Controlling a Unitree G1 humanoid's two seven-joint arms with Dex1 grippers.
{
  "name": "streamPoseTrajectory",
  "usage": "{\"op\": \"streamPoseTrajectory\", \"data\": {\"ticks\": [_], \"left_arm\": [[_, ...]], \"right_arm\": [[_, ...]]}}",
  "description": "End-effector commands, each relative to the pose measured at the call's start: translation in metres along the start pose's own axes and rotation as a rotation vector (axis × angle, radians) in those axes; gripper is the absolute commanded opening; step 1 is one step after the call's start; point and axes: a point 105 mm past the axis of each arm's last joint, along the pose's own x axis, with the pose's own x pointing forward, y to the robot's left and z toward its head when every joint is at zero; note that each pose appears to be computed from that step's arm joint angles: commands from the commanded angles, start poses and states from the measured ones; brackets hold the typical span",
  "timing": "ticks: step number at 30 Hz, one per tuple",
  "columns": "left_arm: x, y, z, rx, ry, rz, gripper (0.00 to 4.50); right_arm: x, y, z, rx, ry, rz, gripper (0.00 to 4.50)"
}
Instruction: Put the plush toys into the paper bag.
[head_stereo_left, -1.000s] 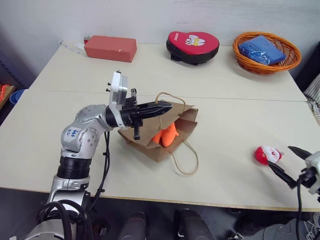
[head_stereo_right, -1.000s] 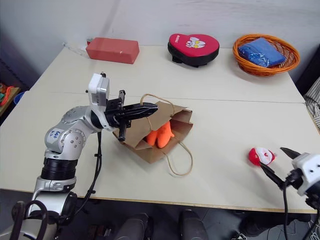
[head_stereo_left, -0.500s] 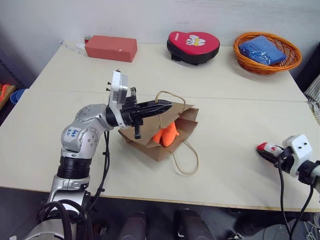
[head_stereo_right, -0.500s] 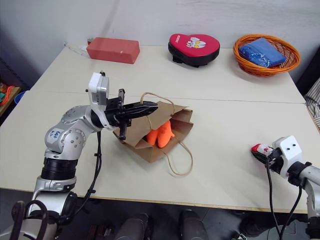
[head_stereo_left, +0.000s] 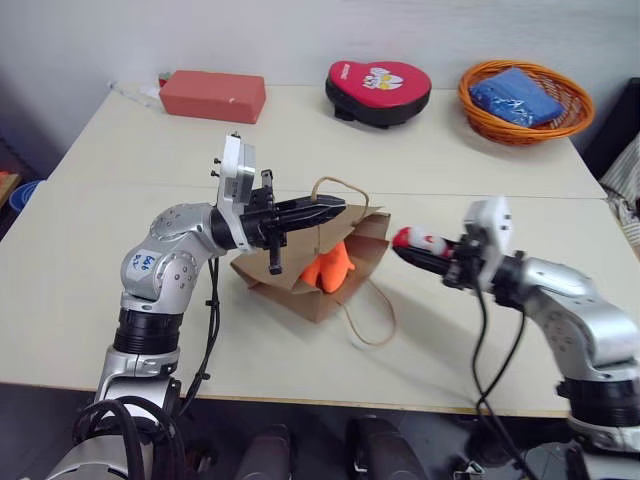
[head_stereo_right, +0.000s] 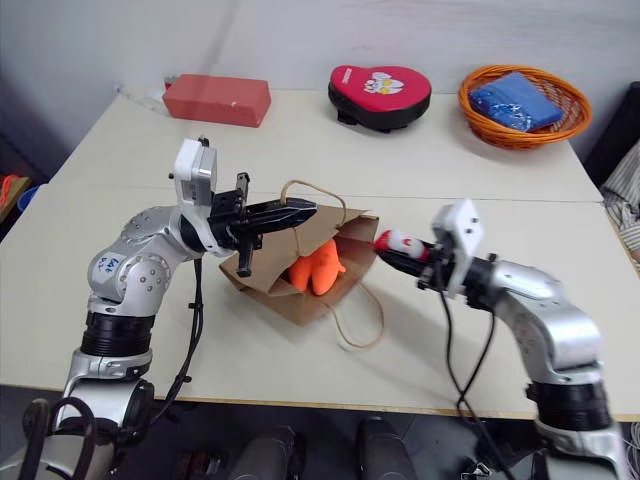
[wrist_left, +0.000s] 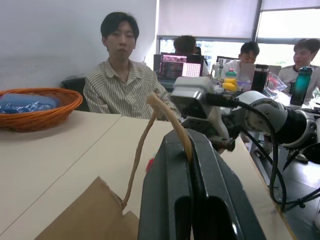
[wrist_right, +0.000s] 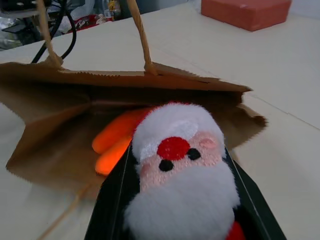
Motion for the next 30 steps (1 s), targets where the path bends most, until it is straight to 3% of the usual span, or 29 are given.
{"op": "streamPoseTrajectory", "data": {"ticks": [1,6,13,17,19,24,29,30], "left_arm": [[0.004,-0.003,0.017,0.047,-0.031,-0.024,0.0],[0.005,-0.003,0.017,0.041,-0.037,-0.018,0.0],[0.008,0.0,0.018,0.051,-0.069,0.015,0.0],[0.012,-0.001,0.017,0.054,-0.088,0.017,0.0],[0.014,-0.002,0.017,0.056,-0.094,0.016,0.0],[0.013,-0.001,0.02,0.067,-0.102,0.029,0.0],[0.008,-0.001,0.021,0.074,-0.105,0.048,0.0],[0.007,-0.001,0.021,0.075,-0.104,0.05,0.0]], "right_arm": [[0.025,0.019,-0.008,0.009,0.066,0.078,0.82],[0.053,0.045,-0.017,-0.055,0.134,0.224,0.82],[0.079,0.051,-0.015,-0.126,0.123,0.302,0.82],[0.095,0.046,-0.022,-0.112,0.124,0.315,0.82],[0.102,0.044,-0.019,-0.015,0.089,0.322,0.82],[0.107,0.041,-0.012,-0.085,0.06,0.327,2.58],[0.087,0.046,0.003,-0.125,0.03,0.423,4.38],[0.081,0.043,0.006,-0.129,0.024,0.427,4.47]]}}
